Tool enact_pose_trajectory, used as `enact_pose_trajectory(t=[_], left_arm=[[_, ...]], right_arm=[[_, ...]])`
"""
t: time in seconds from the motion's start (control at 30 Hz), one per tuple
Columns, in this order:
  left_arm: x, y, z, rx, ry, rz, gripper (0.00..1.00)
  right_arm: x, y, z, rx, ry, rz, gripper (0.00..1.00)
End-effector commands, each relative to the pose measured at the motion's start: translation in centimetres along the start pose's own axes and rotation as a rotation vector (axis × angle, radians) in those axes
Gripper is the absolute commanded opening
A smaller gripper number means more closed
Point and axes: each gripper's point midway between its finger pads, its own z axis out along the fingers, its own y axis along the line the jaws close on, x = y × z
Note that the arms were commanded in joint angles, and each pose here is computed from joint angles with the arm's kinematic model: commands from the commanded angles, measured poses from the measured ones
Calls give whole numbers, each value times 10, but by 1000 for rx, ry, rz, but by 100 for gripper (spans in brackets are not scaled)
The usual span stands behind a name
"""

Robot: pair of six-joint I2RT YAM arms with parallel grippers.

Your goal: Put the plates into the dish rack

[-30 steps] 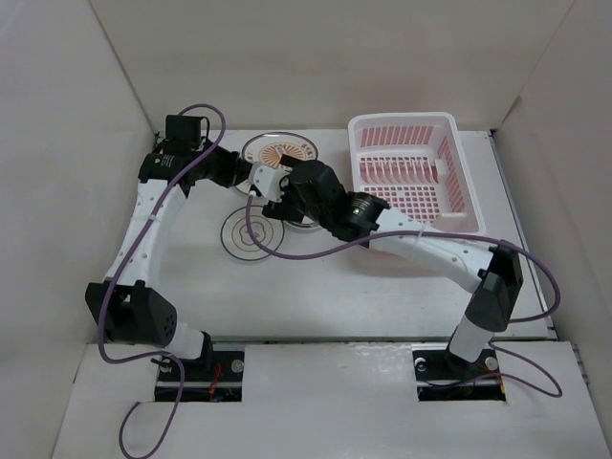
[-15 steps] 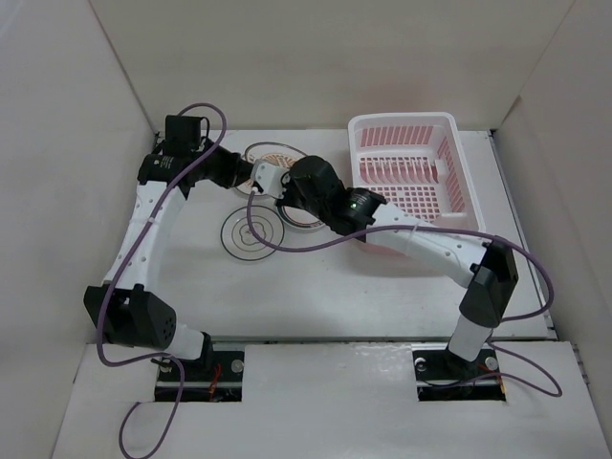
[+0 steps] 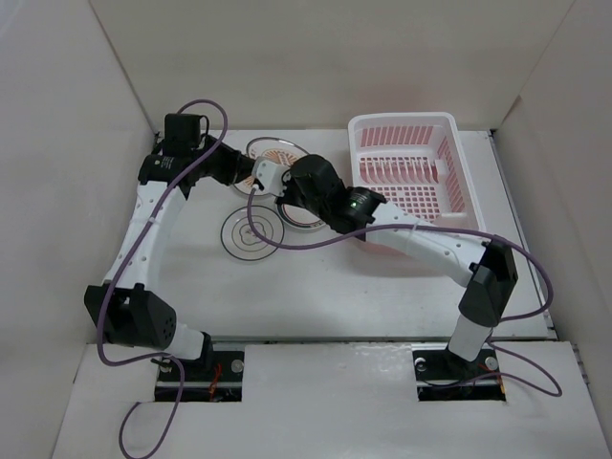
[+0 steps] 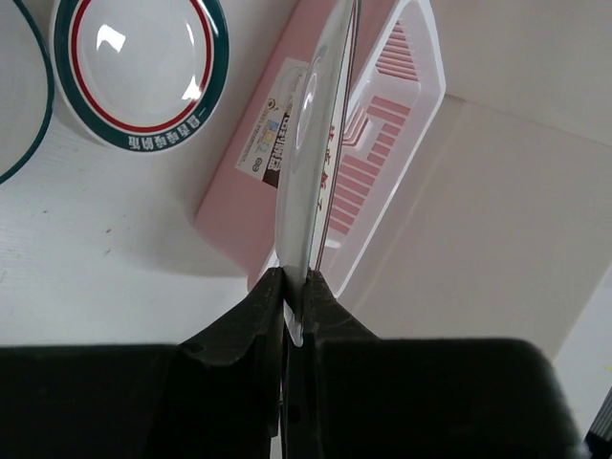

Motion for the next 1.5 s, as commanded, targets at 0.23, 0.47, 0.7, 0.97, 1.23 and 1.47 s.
enact_pose_trajectory(t=[0.23,0.47,0.7,0.97,1.23,1.47], left_arm=[[16,-89,-18,406,103,154,24],[24,-114,-18,526,141,233,38],[28,-137,-33,646,153,302,60],[-13,-137,-44,561,-94,440,99],[-93,-65,-37,-14,-587,600,99],[-108,-9,-18,-274,-567,568,99]], right_arm=[[-47,-23,-27,31,-179,149,0],[-52,-40,-42,93,-210,188,0],[-39,-79,-55,205,-195,278,0],[8,-161,-90,326,-237,492,0],[69,-192,-95,182,-261,686,0],[116,-187,-77,65,-280,881,0]])
